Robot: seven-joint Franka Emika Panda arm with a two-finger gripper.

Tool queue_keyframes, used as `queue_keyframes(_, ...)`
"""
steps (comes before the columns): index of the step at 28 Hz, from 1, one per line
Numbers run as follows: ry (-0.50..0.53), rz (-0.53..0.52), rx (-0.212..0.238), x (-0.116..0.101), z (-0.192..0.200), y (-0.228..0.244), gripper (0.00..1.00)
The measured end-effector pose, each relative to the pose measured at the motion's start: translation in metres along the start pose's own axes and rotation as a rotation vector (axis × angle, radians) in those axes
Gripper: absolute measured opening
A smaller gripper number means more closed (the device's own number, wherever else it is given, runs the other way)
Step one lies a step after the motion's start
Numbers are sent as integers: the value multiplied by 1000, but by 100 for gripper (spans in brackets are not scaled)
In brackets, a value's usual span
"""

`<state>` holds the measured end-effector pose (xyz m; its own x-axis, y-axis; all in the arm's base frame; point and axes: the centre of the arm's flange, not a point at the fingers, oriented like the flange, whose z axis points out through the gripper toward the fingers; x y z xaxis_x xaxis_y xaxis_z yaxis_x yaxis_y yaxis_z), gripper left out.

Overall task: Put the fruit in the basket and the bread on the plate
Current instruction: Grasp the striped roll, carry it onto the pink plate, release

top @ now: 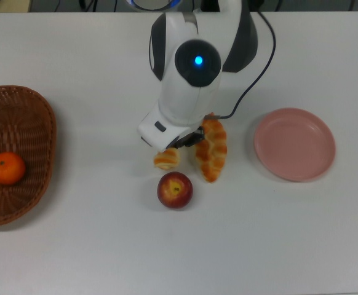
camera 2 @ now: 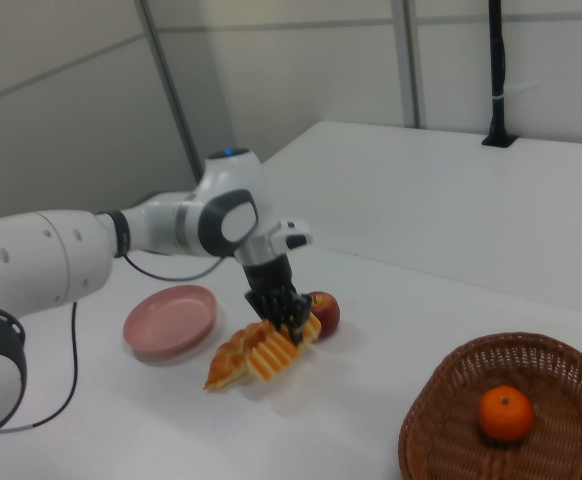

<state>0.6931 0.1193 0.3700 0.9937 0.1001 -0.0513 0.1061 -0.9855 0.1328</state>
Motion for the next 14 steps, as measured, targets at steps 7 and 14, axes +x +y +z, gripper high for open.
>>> queue_keyframes(7, 46, -45, 80, -11, -37, -78, 29)
queue_keyframes(14, 89, -95, 150, -32, -60, -177, 29)
